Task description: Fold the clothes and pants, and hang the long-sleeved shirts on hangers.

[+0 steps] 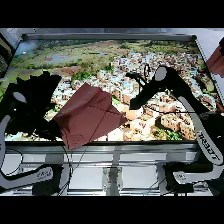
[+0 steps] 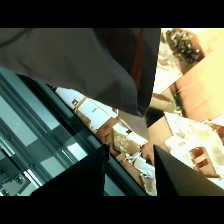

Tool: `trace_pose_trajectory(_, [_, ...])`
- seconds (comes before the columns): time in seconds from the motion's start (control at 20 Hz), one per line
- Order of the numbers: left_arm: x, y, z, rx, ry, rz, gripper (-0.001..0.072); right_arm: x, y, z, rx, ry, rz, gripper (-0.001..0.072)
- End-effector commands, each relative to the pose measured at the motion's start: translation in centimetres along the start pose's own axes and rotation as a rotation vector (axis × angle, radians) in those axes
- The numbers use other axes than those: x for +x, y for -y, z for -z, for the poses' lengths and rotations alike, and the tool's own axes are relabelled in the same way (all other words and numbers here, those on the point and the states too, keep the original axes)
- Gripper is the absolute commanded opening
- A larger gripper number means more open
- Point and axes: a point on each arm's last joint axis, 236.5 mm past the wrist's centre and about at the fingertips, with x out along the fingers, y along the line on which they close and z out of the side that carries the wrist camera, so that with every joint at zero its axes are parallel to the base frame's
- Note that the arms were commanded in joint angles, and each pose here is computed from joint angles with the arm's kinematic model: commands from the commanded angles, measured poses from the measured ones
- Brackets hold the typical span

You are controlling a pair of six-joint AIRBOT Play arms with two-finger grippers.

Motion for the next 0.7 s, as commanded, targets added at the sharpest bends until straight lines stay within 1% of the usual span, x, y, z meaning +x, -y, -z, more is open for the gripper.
trace_pose_trajectory(0.0, [2.6, 0.1, 1.7, 0.065, -0.115, -0.124, 0.0418, 0.0, -0.8, 0.5, -0.004, -0.02, -0.043, 0.0338])
trace_pose_trajectory(0.1, [3.4, 0.3, 2.1, 0.155, -0.145, -0.222, 0.0418, 0.0, -0.7, 0.4, -0.004, -0.015, -0.043, 0.0338])
trace_pose_trajectory(0.25, [2.8, -1.1, 1.5, 0.307, -0.154, -0.514, 0.0418, 0.0, -0.7, 0.3, -0.004, -0.011, -0.042, 0.0338])
trace_pose_trajectory(0.35, [2.4, -1.0, 0.0, 0.433, -0.128, -0.673, 0.0418, 0.0, -0.8, 0.2, -0.002, -0.008, -0.047, 0.0338])
trace_pose_trajectory(0.45, [2.3, -0.1, -2.2, 0.559, -0.064, -0.787, 0.0418, 0.0, -1.4, 0.0, 0.004, 0.003, -0.07, 0.0338])
trace_pose_trajectory(0.5, [2.2, 0.4, -3.3, 0.612, -0.03, -0.826, 0.0418, 0.0, -1.7, -0.2, 0.006, 0.01, -0.084, 0.0338])
trace_pose_trajectory(0.55, [2.7, 1.4, -4.3, 0.661, 0.011, -0.83, 0.0418, -0.1, -2.0, -0.3, 0.007, 0.016, -0.095, 0.0337])
trace_pose_trajectory(0.65, [4.6, 4.1, -5.4, 0.717, 0.081, -0.742, 0.0418, -0.1, -2.3, -0.5, 0.011, 0.023, -0.109, 0.0337])
